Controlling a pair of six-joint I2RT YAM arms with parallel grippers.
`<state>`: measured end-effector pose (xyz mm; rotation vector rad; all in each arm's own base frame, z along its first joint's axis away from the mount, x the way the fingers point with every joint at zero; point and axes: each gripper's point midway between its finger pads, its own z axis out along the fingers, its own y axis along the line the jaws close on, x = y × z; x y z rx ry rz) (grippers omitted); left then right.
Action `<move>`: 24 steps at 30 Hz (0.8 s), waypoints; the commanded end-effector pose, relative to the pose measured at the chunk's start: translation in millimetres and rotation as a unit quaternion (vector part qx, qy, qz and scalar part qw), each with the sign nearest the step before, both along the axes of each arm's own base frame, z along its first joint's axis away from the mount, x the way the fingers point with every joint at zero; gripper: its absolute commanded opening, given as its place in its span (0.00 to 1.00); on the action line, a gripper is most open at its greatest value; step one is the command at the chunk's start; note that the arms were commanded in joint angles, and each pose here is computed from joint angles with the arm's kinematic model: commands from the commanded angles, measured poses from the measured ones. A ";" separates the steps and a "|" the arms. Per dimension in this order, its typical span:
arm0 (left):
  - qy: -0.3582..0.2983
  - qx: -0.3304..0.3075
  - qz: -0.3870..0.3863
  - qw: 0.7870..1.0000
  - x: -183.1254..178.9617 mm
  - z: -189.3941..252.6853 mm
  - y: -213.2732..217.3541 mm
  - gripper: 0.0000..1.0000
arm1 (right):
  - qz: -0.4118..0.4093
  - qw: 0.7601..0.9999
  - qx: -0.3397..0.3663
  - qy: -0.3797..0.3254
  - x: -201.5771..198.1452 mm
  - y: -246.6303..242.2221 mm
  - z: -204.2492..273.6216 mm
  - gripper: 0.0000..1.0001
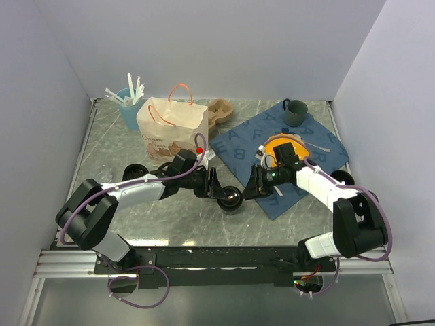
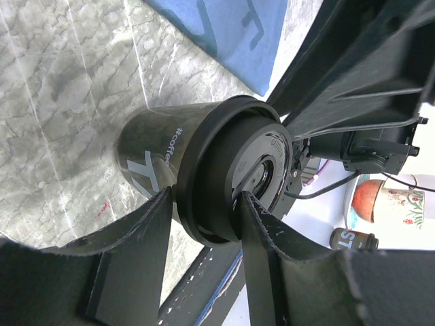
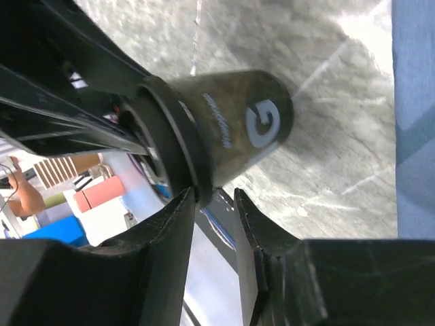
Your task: Pack the takeout coffee
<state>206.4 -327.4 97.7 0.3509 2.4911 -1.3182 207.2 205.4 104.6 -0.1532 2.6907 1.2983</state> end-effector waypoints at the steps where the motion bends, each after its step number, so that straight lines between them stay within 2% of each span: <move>1: 0.069 0.153 0.002 0.986 -33.5 -81.2 46.7 0.47 | 0.000 1.000 0.004 -0.017 1.9 1.4 -5.6 0.35; 9: 0.076 0.158 0.000 0.984 -35.2 -85.7 47.7 0.46 | -0.047 0.998 -0.043 0.010 -1.9 -11.4 -43.9 0.22; 17: 0.082 0.169 -0.002 0.982 -36.6 -93.5 50.4 0.45 | -0.082 0.993 -0.072 0.048 -16.5 -21.6 -70.9 0.21; 18: 0.083 0.170 -0.003 0.982 -36.6 -93.9 50.2 0.44 | -0.079 0.994 -0.064 0.039 -14.1 -19.5 -64.0 0.22; 24: 0.077 0.168 -0.005 0.983 -34.4 -91.1 48.6 0.44 | -0.042 0.998 -0.004 -0.043 4.0 -4.3 3.2 0.45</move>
